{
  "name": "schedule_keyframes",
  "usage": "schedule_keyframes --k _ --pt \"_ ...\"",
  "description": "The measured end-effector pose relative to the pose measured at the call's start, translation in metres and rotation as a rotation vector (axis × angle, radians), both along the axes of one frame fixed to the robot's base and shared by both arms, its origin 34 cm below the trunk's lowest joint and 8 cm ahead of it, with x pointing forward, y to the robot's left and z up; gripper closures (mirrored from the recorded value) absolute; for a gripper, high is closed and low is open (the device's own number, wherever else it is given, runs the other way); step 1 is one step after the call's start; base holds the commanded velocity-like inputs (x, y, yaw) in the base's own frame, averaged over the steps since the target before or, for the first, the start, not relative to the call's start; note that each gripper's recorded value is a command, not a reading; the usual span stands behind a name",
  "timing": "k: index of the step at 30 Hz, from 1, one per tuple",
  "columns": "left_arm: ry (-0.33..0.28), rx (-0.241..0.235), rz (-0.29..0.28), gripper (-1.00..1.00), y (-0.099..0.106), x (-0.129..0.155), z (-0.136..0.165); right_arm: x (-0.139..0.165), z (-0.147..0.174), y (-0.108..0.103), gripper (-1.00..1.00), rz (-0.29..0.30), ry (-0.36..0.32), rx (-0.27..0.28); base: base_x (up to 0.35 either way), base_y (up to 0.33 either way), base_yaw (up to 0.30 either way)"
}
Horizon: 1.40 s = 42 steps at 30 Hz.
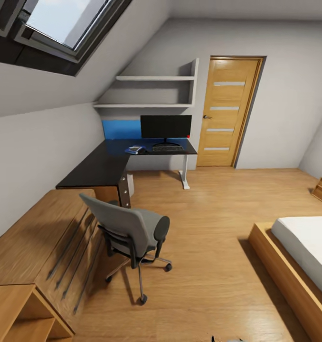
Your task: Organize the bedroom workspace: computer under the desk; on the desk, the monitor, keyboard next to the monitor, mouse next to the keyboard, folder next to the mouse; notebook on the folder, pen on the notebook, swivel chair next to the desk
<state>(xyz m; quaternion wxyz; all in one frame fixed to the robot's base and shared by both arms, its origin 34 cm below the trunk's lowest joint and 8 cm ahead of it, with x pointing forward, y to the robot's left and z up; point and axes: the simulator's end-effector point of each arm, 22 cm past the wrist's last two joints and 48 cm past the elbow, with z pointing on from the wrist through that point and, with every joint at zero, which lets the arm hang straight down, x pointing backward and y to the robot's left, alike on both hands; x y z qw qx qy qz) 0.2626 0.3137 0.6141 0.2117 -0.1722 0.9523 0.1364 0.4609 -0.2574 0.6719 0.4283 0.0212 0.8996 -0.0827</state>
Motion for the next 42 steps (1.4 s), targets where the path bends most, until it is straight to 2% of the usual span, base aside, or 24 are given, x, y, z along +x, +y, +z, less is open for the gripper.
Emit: schedule_keyframes --k 11,28,42 --pt "0.000 0.000 0.001 -1.00 0.0001 -0.0004 0.0000 0.0001 -0.0003 0.0015 -1.00 0.003 0.001 0.005 -0.012 0.044 -0.217" --pt "0.002 -0.001 0.002 -1.00 -0.0006 -0.0006 -0.0003 0.0010 0.0001 0.0083 -1.00 0.021 -0.001 0.009 -0.073 0.132 -0.010" --pt "-0.005 -0.003 0.001 -1.00 -0.0017 0.0017 0.0004 0.0009 0.0001 0.0052 -1.00 0.019 -0.002 0.006 -0.014 0.021 0.000"
